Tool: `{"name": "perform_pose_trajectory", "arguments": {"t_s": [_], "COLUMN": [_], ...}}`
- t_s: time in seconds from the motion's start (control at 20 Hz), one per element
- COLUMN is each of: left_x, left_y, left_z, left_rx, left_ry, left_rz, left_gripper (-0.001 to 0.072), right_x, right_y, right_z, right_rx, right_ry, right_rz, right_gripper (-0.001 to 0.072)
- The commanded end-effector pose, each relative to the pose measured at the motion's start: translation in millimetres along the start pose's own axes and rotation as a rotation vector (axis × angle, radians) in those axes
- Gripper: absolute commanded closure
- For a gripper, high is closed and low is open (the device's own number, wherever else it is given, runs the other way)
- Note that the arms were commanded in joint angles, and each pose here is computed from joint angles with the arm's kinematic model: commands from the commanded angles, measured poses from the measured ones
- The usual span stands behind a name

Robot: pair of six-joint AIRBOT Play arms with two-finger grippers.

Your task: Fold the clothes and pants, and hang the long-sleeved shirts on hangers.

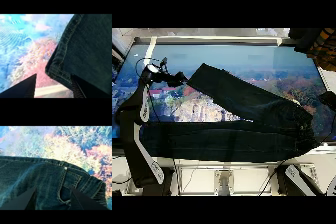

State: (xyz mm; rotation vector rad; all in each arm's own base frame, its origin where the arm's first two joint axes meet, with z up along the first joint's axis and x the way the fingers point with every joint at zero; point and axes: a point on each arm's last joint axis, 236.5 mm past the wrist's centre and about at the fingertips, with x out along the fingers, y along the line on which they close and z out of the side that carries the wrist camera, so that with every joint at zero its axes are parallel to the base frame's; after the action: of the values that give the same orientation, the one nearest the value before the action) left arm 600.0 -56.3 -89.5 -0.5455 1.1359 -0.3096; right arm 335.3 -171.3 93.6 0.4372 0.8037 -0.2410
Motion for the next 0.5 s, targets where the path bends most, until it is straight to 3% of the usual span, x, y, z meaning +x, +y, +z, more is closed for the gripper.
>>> {"name": "perform_pose_trajectory", "arguments": {"t_s": [0.0, 0.05, 0.1, 0.2, 0.25, 0.3, 0.4, 0.45], "left_x": [16, 19, 21, 24, 25, 25, 16, 4], "left_y": [-3, -7, -9, -15, -19, -23, -28, -23], "left_z": [-7, -8, -7, -2, 1, 5, 18, 29], "left_rx": [0.020, 0.035, 0.046, 0.067, 0.083, 0.099, 0.128, 0.141], "left_ry": [0.018, 0.019, 0.011, -0.016, -0.028, -0.041, -0.074, -0.100], "left_rz": [0.005, 0.003, 0.003, 0.005, 0.004, 0.004, 0.012, 0.043], "left_gripper": [0.0242, 0.0252, 0.0309, 0.0496, 0.0623, 0.0688, 0.0689, 0.0690], "right_x": [0, 0, 0, 0, 0, 0, 0, 0], "right_y": [2, 1, 2, 1, 1, 2, 2, 2], "right_z": [1, 1, 1, 1, 1, 1, 1, 1], "right_rx": [-0.002, -0.002, -0.002, -0.002, -0.001, 0.002, 0.002, 0.002], "right_ry": [-0.004, -0.004, -0.004, -0.004, -0.004, -0.004, -0.003, -0.003], "right_rz": [0.001, 0.001, 0.001, 0.001, 0.001, 0.002, 0.002, 0.002], "right_gripper": [0.0270, 0.0270, 0.0270, 0.0270, 0.0271, 0.0306, 0.0445, 0.0446]}}
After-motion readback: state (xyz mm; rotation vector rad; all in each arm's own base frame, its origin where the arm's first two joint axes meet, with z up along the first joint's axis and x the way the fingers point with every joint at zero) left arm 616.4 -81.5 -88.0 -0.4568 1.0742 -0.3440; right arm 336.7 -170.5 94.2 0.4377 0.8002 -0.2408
